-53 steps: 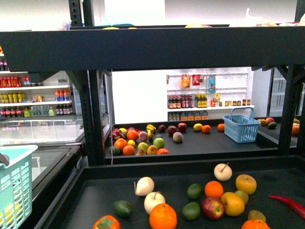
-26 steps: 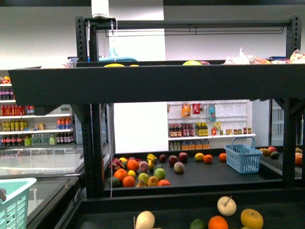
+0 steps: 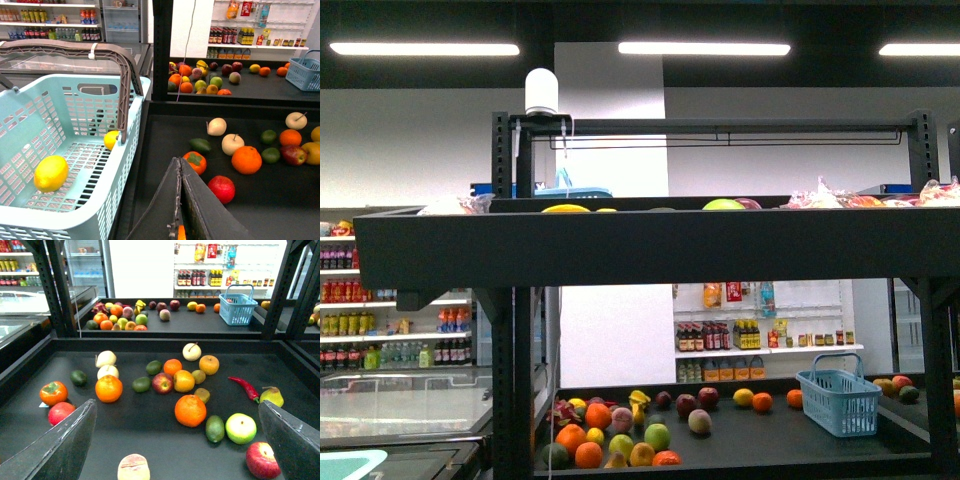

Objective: Pick lemon from shelf

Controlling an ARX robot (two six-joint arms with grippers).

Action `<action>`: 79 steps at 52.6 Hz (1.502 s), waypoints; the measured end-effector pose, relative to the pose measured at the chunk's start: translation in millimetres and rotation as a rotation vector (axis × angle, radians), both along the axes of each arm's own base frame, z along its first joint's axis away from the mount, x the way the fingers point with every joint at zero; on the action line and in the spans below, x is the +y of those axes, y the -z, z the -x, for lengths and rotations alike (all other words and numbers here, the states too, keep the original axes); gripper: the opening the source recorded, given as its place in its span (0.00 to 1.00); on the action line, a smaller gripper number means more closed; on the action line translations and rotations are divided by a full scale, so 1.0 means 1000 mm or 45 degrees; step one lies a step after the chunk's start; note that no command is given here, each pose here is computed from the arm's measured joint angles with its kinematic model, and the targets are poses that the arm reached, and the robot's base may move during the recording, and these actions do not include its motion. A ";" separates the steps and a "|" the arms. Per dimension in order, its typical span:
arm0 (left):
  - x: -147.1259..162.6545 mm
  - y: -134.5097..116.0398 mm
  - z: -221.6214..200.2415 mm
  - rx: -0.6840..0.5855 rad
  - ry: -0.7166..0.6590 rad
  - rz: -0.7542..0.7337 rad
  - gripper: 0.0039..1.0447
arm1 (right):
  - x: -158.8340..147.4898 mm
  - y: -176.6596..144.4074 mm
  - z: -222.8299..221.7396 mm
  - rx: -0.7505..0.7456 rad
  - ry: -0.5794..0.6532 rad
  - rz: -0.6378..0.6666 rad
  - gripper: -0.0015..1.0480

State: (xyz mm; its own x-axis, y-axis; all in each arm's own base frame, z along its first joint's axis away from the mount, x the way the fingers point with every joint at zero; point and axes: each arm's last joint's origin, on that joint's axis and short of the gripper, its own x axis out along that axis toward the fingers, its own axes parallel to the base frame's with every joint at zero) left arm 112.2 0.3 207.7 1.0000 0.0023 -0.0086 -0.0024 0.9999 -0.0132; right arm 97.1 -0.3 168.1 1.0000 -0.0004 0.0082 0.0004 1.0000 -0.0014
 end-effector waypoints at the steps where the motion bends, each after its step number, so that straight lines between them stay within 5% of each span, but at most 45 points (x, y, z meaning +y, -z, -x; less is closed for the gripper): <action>1: 0.000 0.002 0.000 0.000 0.000 0.000 0.02 | 0.000 0.000 0.000 0.000 0.000 0.000 0.93; 51: 0.000 0.040 0.015 -0.016 0.000 -0.003 0.02 | 0.000 0.000 0.000 0.000 0.000 0.000 0.93; 79: 0.000 0.040 0.015 -0.016 0.000 -0.003 0.93 | 0.000 0.000 0.000 0.000 0.000 0.000 0.93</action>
